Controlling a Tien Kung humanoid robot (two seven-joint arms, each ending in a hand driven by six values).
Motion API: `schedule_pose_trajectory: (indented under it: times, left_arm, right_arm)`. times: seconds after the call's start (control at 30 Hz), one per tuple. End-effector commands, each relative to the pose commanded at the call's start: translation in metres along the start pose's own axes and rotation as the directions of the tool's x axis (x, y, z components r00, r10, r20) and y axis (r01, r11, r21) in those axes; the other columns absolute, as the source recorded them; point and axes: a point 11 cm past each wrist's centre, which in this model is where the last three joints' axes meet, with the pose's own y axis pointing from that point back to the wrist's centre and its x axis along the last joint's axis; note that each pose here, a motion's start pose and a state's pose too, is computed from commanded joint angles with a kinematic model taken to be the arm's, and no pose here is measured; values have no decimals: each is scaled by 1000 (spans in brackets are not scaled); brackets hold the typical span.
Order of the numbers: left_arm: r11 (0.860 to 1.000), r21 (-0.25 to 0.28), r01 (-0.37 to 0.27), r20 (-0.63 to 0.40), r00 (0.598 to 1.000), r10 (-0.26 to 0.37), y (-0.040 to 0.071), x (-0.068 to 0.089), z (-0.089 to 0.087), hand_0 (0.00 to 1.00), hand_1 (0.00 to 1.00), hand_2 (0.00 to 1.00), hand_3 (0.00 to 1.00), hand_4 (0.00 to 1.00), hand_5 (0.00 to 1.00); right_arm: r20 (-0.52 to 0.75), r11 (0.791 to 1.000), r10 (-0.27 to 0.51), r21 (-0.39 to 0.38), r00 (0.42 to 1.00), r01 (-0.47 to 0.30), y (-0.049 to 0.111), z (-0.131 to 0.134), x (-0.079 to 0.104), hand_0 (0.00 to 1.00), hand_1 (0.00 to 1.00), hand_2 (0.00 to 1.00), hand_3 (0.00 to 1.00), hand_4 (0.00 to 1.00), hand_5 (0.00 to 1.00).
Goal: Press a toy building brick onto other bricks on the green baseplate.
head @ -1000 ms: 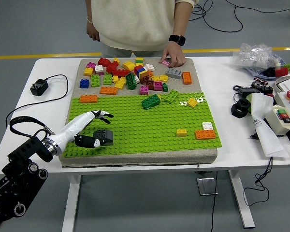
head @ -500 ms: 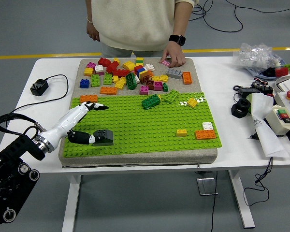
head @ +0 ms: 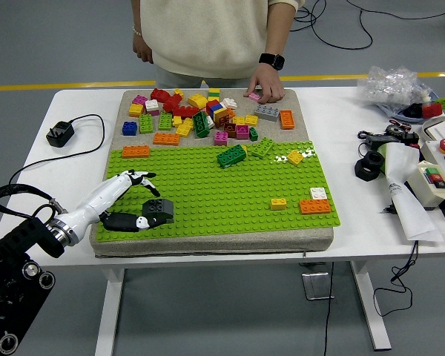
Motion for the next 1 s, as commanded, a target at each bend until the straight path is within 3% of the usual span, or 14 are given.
schedule_pose_trajectory:
  times: [0.27, 1.0]
  left_arm:
    - [999, 15, 29, -9, 1000, -29, -3, -10, -4, 998, 979, 966, 583, 990, 504]
    - [998, 46, 41, -23, 999, -40, -4, -17, -14, 998, 977, 971, 577, 978, 500]
  right_arm:
    - [1, 1000, 0, 2, 1000, 0, 0, -1, 0, 788, 702, 752, 761, 998, 693]
    - [-4, 1000, 2, -2, 1000, -2, 0, 0, 0, 787, 701, 752, 762, 998, 693]
